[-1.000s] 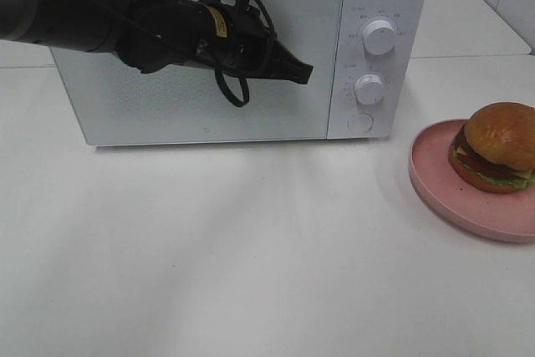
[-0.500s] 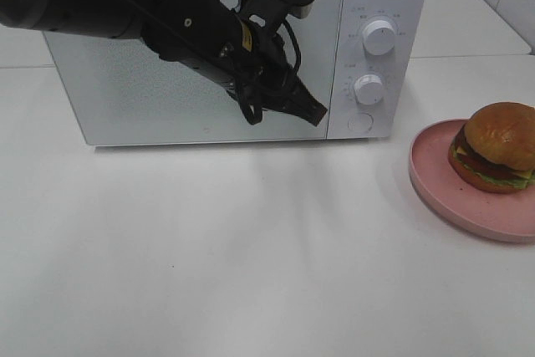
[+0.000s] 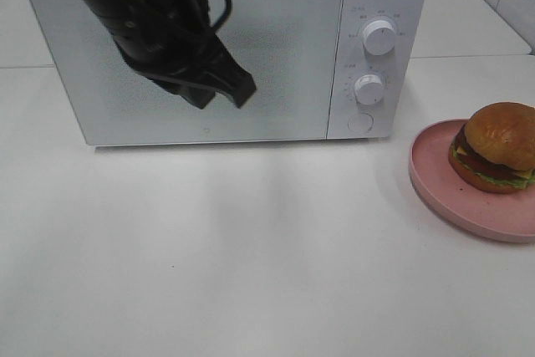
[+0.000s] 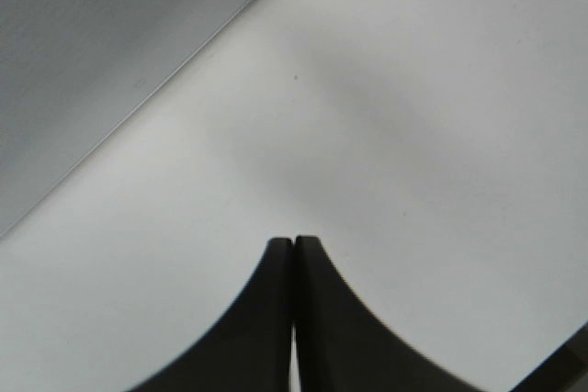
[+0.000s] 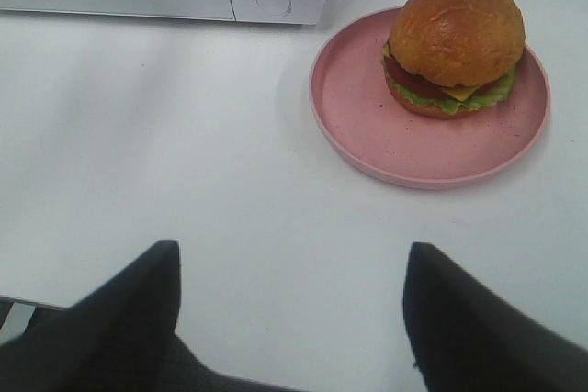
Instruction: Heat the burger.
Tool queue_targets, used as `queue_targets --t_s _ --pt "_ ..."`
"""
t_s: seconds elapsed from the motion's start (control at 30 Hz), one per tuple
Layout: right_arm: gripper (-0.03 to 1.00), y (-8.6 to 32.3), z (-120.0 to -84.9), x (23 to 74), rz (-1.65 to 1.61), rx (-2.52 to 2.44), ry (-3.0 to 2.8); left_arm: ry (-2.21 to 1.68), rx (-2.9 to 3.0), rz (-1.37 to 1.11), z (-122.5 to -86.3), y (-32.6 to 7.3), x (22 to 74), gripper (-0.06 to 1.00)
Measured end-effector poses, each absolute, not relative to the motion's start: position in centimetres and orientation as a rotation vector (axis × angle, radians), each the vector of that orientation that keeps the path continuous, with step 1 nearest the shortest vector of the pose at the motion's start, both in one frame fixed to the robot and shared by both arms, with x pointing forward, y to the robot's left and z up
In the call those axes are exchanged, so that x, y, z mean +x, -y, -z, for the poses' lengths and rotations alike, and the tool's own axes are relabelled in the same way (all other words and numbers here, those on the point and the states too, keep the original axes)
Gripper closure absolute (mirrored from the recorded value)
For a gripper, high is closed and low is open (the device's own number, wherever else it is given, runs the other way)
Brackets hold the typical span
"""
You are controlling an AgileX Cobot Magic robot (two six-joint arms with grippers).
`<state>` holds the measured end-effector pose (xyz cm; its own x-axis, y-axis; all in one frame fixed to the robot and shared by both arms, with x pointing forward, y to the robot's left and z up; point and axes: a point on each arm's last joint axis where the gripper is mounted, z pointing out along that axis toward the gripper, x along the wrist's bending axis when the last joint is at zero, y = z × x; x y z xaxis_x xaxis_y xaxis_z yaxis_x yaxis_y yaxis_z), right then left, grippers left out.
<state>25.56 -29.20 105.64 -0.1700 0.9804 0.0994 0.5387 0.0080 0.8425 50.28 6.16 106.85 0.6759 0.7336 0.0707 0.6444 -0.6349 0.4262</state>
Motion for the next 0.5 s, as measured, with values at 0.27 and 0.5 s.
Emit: queue_targets --t_s 0.27,0.5 --pt "0.3 29.2 -105.6 25.6 -1.067 1.56 -1.754 -1.384 2.377 -0.354 -110.4 -13.1 51.6 0.94" --pt "0.3 29.2 -105.6 25.6 -1.067 1.56 -1.754 -1.82 2.123 -0.368 -112.2 -23.0 51.1 0.94"
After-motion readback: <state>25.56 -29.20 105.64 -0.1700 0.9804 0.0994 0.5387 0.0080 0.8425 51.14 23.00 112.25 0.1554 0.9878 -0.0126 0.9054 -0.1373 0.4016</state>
